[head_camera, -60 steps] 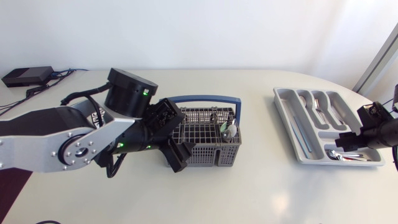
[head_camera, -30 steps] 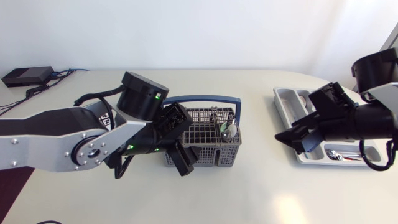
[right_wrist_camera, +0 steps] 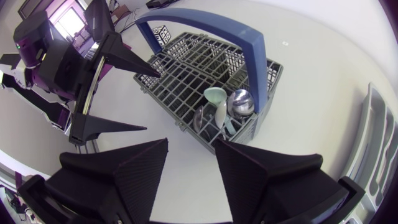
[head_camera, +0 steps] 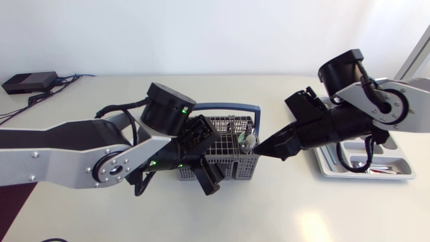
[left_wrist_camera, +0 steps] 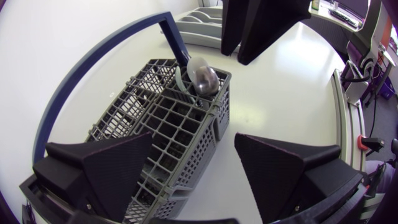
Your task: Transfer all utensils from the basket to the drawer tray.
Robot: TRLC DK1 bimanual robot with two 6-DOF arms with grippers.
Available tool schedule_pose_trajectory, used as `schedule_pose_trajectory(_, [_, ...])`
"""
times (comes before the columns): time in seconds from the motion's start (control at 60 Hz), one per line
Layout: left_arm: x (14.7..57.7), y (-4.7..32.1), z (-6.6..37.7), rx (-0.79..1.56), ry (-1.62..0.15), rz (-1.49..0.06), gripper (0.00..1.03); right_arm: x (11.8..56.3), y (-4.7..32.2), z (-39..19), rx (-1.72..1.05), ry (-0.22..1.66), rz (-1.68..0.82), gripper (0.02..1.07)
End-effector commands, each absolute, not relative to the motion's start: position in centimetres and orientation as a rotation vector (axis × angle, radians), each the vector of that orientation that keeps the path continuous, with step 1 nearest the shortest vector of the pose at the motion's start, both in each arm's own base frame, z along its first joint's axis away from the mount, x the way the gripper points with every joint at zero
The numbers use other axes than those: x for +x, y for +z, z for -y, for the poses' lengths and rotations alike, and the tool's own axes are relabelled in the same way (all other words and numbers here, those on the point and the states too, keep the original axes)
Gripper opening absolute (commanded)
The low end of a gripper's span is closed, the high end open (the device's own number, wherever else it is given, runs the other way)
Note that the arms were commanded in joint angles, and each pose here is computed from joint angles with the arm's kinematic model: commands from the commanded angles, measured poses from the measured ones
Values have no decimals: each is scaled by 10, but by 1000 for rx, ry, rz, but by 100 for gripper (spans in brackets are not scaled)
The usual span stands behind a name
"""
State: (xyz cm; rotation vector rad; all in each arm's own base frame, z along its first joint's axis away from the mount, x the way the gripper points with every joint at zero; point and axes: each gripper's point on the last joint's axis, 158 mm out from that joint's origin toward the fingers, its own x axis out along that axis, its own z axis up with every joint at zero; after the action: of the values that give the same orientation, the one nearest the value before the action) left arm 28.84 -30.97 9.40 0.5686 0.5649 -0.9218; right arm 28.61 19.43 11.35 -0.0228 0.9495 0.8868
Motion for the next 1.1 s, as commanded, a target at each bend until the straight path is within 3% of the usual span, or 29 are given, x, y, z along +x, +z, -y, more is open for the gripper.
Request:
schedule_pose_trajectory(0.0, [295, 100, 317, 512, -927, -574, 92, 293, 113, -203, 13, 894, -969, 52])
schedule_pose_trajectory(0.117, [295, 97, 318, 507, -931, -584, 92, 301, 113, -208, 18, 896, -972, 46])
schedule_pose_trajectory(0.367, [293, 87, 323, 473, -961, -621, 92, 307, 108, -219, 24, 907, -1000, 46])
schedule_pose_trajectory(0.55, [294, 86, 322, 459, -965, -631, 92, 311, 95, -224, 22, 901, -1036, 37])
schedule_pose_trajectory(0.75, [296, 82, 320, 458, -961, -639, 92, 313, 95, -226, 18, 896, -1025, 7])
schedule_pose_trajectory(1.083, [295, 80, 321, 459, -964, -644, 92, 308, 124, -227, 28, 915, -981, 7])
